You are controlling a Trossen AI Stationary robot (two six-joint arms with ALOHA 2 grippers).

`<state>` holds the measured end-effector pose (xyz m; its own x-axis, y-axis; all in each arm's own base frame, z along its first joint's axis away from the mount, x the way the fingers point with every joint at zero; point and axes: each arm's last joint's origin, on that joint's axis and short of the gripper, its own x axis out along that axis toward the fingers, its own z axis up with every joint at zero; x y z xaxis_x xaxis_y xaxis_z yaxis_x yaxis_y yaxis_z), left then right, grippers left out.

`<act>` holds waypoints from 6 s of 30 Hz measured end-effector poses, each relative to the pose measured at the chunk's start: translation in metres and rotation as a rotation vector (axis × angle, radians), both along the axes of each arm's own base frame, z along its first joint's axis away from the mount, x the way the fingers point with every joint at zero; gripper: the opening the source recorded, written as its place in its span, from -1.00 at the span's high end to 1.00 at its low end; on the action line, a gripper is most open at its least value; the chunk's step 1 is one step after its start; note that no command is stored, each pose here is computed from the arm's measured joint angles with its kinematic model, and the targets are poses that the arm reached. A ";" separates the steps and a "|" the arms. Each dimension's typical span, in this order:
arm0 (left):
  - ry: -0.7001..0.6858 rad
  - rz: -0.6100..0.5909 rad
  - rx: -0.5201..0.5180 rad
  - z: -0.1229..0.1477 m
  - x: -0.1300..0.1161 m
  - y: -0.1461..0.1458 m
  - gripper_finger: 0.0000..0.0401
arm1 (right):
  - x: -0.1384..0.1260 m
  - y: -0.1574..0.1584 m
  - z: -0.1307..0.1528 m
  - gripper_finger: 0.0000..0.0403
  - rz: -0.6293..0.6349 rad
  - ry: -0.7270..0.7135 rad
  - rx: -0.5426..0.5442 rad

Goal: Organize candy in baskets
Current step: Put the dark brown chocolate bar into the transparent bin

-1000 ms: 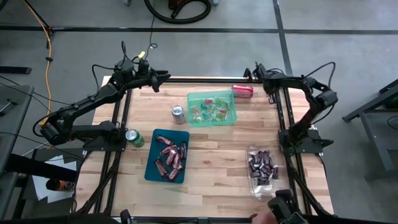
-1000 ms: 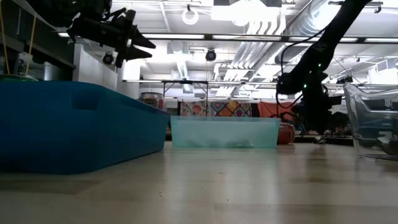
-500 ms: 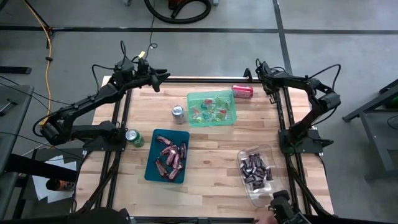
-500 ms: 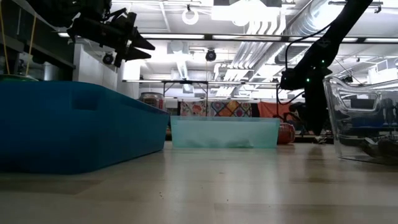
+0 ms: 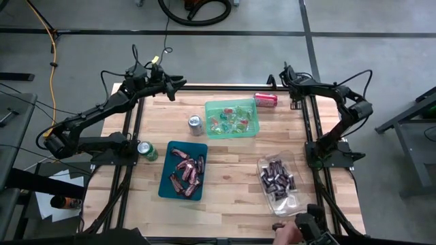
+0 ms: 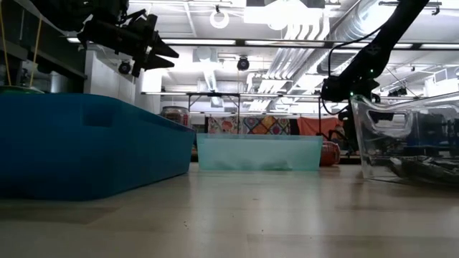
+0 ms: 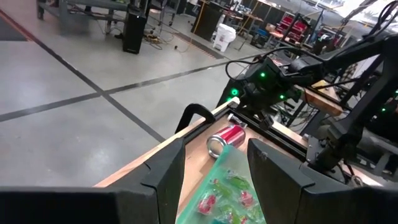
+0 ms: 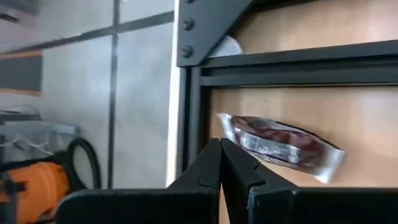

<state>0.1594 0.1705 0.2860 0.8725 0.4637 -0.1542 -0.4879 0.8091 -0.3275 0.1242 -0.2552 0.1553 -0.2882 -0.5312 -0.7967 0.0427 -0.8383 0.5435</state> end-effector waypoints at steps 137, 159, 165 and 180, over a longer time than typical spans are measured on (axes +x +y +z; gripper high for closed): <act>0.162 -0.011 -0.094 -0.025 0.002 0.005 0.19 | 0.036 -0.027 0.014 1.00 0.746 0.528 0.422; 0.164 -0.004 -0.094 -0.025 0.002 0.005 0.19 | 0.031 -0.031 0.000 0.41 0.782 0.352 0.493; 0.165 -0.004 -0.093 -0.025 0.002 0.005 0.19 | 0.034 -0.034 -0.020 0.17 0.755 0.322 0.538; 0.018 0.012 -0.152 -0.011 0.001 0.003 0.19 | 0.037 -0.012 0.043 0.92 0.939 0.467 0.523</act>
